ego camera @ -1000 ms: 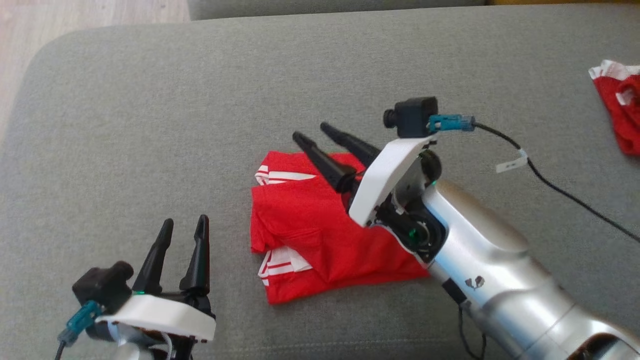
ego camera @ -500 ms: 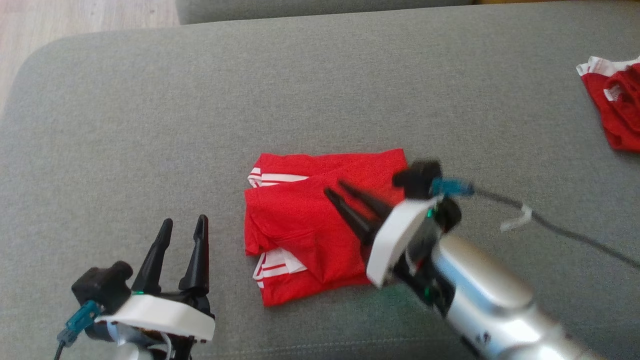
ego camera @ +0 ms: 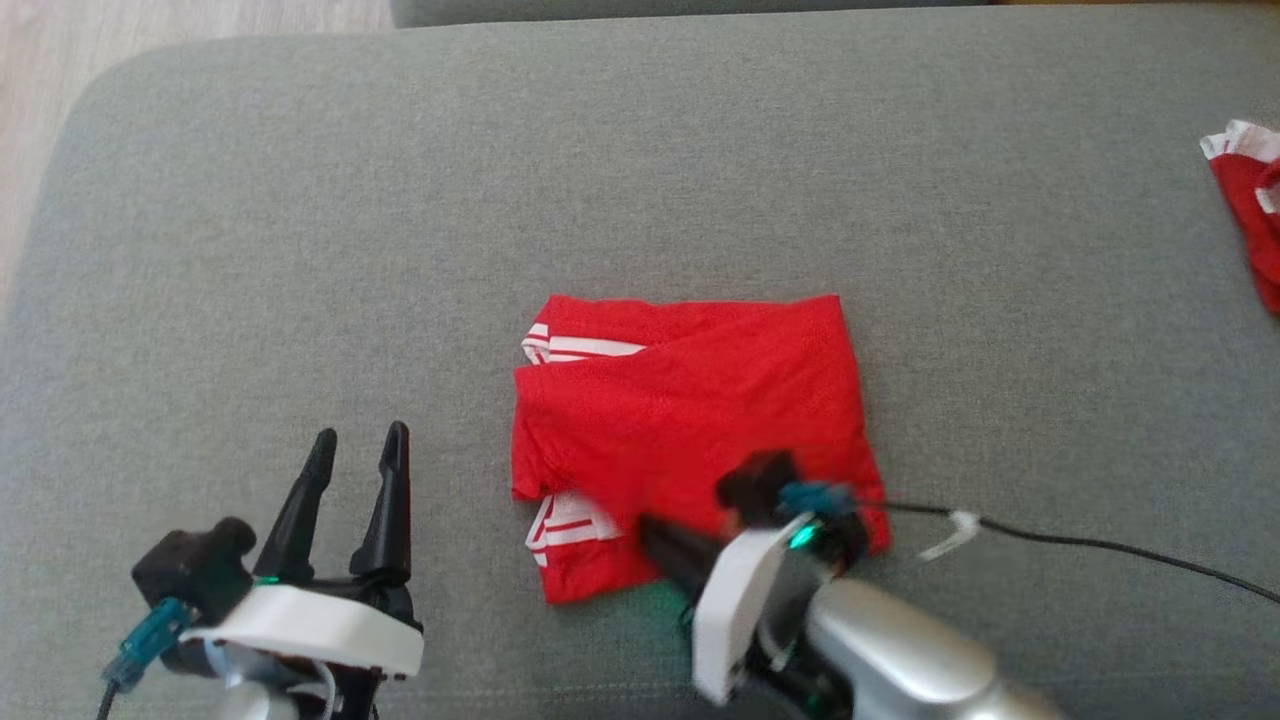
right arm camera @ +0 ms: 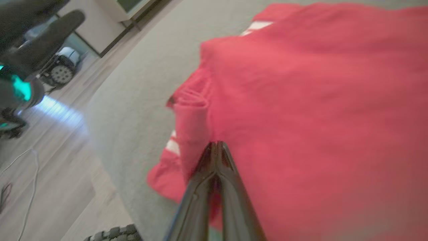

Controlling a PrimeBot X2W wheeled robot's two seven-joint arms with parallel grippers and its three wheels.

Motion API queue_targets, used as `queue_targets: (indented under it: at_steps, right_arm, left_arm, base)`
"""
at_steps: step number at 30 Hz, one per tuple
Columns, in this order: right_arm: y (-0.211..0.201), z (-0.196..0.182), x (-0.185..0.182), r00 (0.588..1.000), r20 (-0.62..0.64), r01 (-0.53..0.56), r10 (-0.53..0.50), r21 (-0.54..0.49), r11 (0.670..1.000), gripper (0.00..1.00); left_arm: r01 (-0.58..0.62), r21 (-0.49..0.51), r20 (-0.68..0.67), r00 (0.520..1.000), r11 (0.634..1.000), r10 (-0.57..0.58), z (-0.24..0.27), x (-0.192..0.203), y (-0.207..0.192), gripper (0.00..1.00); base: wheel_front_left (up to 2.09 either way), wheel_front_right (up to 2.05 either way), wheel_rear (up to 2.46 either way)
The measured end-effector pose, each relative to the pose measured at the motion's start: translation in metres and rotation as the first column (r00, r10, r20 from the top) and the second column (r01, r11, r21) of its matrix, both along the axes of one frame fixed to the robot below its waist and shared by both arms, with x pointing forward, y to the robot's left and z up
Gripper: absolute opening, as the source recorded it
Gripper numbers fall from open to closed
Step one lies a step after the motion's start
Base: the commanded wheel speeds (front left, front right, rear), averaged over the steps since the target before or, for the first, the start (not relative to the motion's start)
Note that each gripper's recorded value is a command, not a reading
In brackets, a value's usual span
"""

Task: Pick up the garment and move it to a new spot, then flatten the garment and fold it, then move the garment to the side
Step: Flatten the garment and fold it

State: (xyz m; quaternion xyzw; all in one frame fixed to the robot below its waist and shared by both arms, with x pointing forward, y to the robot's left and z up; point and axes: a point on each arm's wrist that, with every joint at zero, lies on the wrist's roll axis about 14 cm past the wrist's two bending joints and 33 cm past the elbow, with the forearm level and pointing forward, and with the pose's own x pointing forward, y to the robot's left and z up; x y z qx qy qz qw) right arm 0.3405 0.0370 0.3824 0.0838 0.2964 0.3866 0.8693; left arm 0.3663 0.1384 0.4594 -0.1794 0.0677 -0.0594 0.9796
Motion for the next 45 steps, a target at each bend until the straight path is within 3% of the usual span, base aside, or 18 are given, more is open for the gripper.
queue_targets:
  at_steps: [3, 7, 14, 18, 21, 23, 24, 29, 36, 40, 45]
  right_arm:
    - [0.029, -0.001, -0.030, 0.992, -0.022, -0.123, 0.123, 0.017, 0.992, 0.00]
    - [0.039, 0.006, -0.033, 0.987, -0.005, -0.158, 0.159, 0.042, 0.986, 0.00]
    - [0.031, 0.037, 0.002, 0.990, 0.125, -0.085, 0.070, 0.113, 0.990, 0.00]
    - [0.007, 0.057, 0.031, 0.979, 0.190, 0.035, -0.068, 0.171, 0.985, 0.00]
    - [-0.021, 0.073, 0.056, 0.953, 0.233, 0.145, -0.192, 0.206, 0.968, 0.45]
    - [-0.038, 0.087, 0.072, 0.925, 0.274, 0.203, -0.263, 0.227, 0.952, 0.88]
    - [-0.047, 0.097, 0.079, 0.906, 0.299, 0.229, -0.298, 0.244, 0.942, 1.00]
    - [-0.099, 0.138, 0.095, 0.778, 0.420, 0.358, -0.468, 0.316, 0.879, 1.00]
    - [-0.162, 0.123, 0.071, 0.652, 0.427, 0.548, -0.626, 0.304, 0.779, 1.00]
    - [-0.176, 0.117, 0.059, 0.621, 0.445, 0.589, -0.645, 0.277, 0.759, 1.00]
    - [-0.182, 0.112, 0.052, 0.614, 0.441, 0.608, -0.655, 0.264, 0.748, 1.00]
  left_arm:
    - [-0.016, 0.006, 0.006, 1.000, 1.000, 0.016, 0.002, 0.001, 0.005, 1.00]
    - [-0.020, 0.012, 0.009, 1.000, 1.000, 0.020, 0.003, 0.003, 0.007, 1.00]
    - [0.001, 0.008, 0.022, 1.000, 1.000, -0.002, 0.007, 0.006, 0.000, 1.00]
    - [0.028, 0.021, 0.034, 0.999, 0.999, -0.029, 0.009, 0.008, -0.009, 1.00]
    - [0.045, 0.052, 0.046, 0.998, 0.998, -0.047, 0.011, 0.009, -0.015, 1.00]
    - [0.050, 0.060, 0.056, 0.997, 0.997, -0.053, 0.014, 0.011, -0.019, 1.00]
    - [0.051, 0.064, 0.063, 0.996, 0.997, -0.055, 0.016, 0.013, -0.021, 1.00]
    - [0.038, 0.080, 0.098, 0.994, 0.996, -0.046, 0.025, 0.021, -0.027, 1.00]
    - [-0.032, 0.110, 0.137, 0.990, 0.993, 0.017, 0.036, 0.022, -0.017, 1.00]
    - [-0.043, 0.115, 0.139, 0.990, 0.992, 0.027, 0.035, 0.019, -0.016, 1.00]
    - [-0.054, 0.126, 0.114, 0.993, 0.991, 0.039, 0.026, 0.010, -0.012, 1.00]
  base:
    - [0.00, 0.00, 0.00]
    - [0.00, 0.00, 0.00]
    - [0.00, 0.00, 0.00]
    - [0.00, 0.00, 0.00]
    - [0.00, 0.00, 0.00]
    - [0.00, 0.00, 0.00]
    - [0.00, 0.00, 0.00]
    - [0.00, 0.00, 0.00]
    - [0.00, 0.00, 0.00]
    - [0.00, 0.00, 0.00]
    - [0.00, 0.00, 0.00]
